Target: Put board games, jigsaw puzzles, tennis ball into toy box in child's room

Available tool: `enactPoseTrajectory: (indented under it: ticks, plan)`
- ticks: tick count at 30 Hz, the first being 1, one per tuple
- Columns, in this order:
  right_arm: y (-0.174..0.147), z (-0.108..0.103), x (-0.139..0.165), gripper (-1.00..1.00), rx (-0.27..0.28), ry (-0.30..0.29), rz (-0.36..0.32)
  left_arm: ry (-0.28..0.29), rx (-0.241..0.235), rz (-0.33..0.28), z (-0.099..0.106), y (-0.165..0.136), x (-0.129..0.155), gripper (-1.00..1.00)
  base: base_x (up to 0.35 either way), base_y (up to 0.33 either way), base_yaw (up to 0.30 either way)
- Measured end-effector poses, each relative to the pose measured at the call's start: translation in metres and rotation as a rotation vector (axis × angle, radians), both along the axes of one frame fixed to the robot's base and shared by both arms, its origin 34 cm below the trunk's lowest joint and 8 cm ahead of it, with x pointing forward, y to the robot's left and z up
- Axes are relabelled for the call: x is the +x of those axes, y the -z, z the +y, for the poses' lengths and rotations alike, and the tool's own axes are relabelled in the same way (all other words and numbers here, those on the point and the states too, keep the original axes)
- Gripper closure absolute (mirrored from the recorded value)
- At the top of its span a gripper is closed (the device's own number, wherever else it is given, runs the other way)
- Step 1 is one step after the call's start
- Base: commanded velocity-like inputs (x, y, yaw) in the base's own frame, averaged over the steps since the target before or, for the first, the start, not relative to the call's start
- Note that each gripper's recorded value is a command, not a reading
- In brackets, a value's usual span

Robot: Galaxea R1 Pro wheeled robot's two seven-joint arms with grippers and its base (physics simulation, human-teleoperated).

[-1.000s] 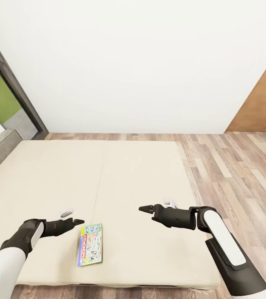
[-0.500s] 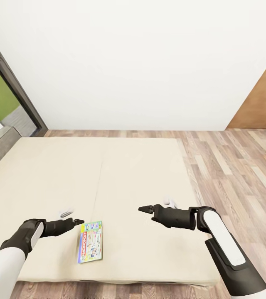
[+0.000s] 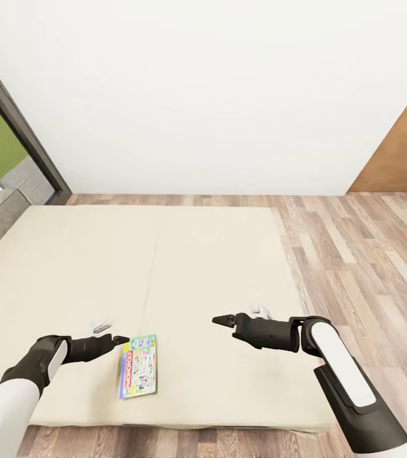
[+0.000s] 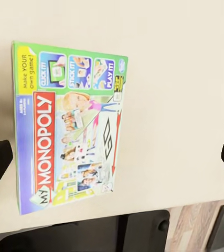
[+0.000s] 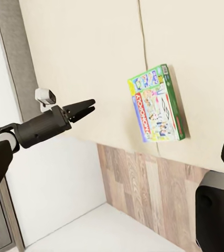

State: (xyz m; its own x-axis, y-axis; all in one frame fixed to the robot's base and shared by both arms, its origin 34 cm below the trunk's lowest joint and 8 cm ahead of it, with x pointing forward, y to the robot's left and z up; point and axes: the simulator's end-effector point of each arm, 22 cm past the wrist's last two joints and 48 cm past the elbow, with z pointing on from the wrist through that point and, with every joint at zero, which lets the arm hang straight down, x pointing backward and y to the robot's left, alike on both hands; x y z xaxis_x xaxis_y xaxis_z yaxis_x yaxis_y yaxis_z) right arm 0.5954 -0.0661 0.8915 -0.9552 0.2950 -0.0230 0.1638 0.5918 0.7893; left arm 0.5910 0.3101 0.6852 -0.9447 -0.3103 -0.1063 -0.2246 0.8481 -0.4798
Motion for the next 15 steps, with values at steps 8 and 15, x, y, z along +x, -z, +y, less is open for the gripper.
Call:
enactPoseTrajectory:
  ticks: [8,15]
  plan:
    - [0.005,-0.001,-0.001,-1.0,0.0,0.0,0.008,0.0,0.003,0.013,0.002,0.006,-0.004,-1.0,0.0,0.0,0.0]
    - [0.011,-0.006,-0.001,-1.0,-0.005,0.005,0.017,-0.002,0.003,0.024,0.003,0.011,-0.008,-1.0,0.0,0.0,0.0]
